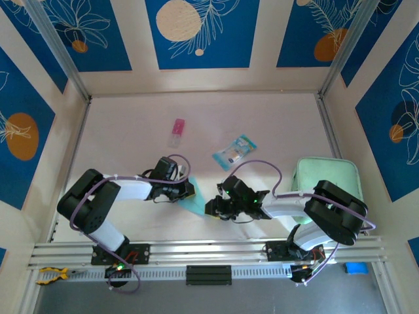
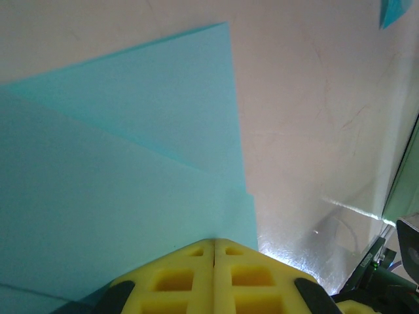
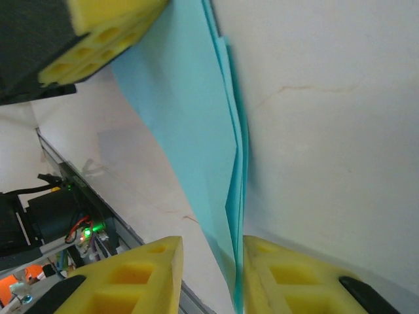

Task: Fold a paper plane with a square sheet of paper (pick it up from the middle)
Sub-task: Turn over the paper at the center of the table.

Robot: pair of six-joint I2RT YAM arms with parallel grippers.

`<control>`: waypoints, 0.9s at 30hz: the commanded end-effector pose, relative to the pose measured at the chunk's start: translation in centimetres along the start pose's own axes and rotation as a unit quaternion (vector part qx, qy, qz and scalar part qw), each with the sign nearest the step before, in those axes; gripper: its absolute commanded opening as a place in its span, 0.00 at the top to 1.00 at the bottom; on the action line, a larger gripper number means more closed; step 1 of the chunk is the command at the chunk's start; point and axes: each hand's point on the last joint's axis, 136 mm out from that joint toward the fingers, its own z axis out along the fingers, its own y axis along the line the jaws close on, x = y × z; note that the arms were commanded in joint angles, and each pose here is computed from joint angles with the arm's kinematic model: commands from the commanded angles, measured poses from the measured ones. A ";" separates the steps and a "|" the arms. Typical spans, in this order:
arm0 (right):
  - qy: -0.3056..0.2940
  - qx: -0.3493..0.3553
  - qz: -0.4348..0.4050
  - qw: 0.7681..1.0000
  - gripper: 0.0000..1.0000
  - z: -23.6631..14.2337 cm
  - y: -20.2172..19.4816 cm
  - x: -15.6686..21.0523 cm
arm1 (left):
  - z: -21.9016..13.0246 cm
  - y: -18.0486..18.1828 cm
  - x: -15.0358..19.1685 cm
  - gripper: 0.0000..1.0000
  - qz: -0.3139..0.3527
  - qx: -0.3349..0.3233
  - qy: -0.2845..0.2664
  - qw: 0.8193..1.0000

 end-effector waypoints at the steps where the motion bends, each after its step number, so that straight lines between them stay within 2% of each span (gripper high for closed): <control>1: 0.009 -0.016 -0.003 1.000 0.70 0.1 0.1 0.2 | -0.1 2.9 0.9 0.98 -0.034 -0.043 0.005 0.998; 6: 0.007 -0.017 0.000 1.000 0.72 0.2 -0.1 -0.1 | -0.2 2.6 0.7 0.98 -0.034 -0.039 0.003 0.999; 17: 0.008 -0.014 0.002 1.000 0.91 0.0 -0.8 0.0 | -0.9 1.2 0.3 0.95 -0.029 -0.020 -0.008 0.999; 20: 0.008 -0.014 -0.005 1.000 0.94 -0.2 -0.9 0.2 | -1.7 0.2 -0.2 0.90 -0.019 -0.009 -0.025 0.999; 23: 0.001 -0.017 -0.022 1.000 0.95 -0.7 -0.7 0.2 | -3.1 -0.4 -0.8 0.81 -0.008 -0.011 -0.055 0.998; 27: -0.023 0.004 -0.064 0.998 0.95 -1.9 -0.7 0.0 | -6.2 -0.7 -1.7 0.70 0.018 -0.045 -0.108 0.993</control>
